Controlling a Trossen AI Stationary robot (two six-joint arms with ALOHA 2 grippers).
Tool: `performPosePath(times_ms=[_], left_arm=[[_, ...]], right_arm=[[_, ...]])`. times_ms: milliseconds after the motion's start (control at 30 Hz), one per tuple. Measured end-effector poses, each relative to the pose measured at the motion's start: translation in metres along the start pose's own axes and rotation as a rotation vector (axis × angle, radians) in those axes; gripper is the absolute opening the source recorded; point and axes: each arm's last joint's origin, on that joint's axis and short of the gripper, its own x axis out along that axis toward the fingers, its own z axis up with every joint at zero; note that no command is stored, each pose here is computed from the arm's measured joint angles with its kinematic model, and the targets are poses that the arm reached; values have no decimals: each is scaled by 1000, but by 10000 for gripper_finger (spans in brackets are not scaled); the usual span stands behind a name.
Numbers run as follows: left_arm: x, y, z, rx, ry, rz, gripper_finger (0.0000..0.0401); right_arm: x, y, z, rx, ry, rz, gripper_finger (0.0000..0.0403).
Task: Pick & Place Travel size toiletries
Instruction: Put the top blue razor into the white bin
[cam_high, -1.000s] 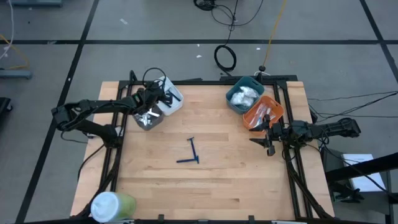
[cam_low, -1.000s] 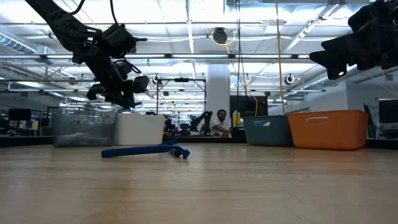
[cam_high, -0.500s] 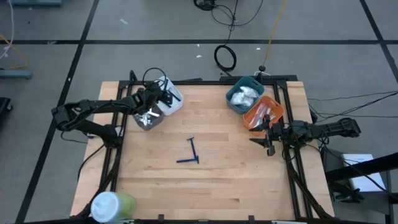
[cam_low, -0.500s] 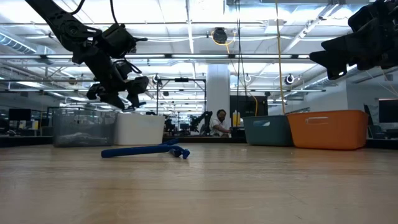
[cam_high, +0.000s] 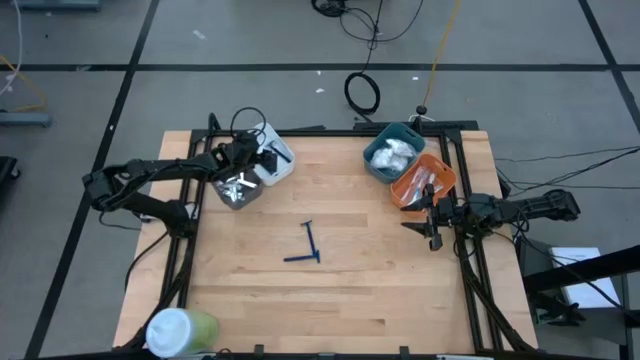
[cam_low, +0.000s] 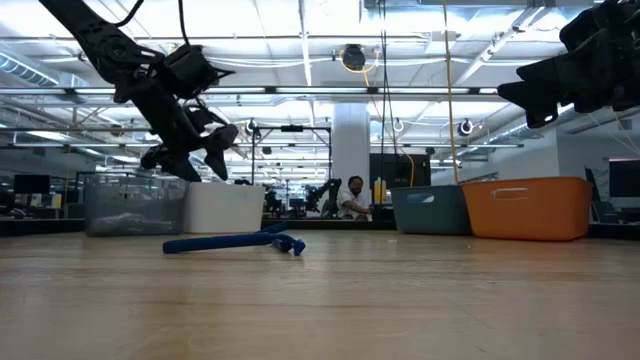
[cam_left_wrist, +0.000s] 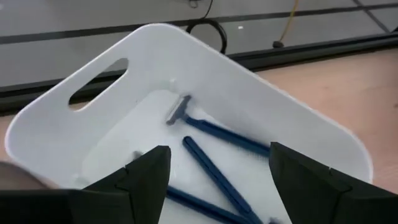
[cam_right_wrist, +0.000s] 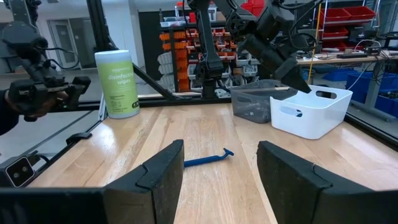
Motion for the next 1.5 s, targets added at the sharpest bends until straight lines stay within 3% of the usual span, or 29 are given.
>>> performPosePath(times_ms=[300, 400, 633, 833, 933, 1100, 1500], left_arm=[[-4, -7, -2, 54, 14, -72, 269], [-14, -17, 2, 91, 1, -219, 269], [-41, -62, -9, 363, -29, -723, 269], [-62, -95, -43, 730, -87, -898, 269], [-68, -109, -62, 845, -113, -944, 269], [-70, -131, -89, 900, -145, -1024, 269], [-49, -176, -120, 1359, 132, -872, 268]], right_arm=[[0, 0, 0, 0, 0, 0, 192], [0, 0, 0, 0, 0, 0, 192], [0, 0, 0, 0, 0, 0, 192], [0, 0, 0, 0, 0, 0, 192], [0, 0, 0, 0, 0, 0, 192], [0, 0, 0, 0, 0, 0, 192], [0, 0, 0, 0, 1, 0, 192]])
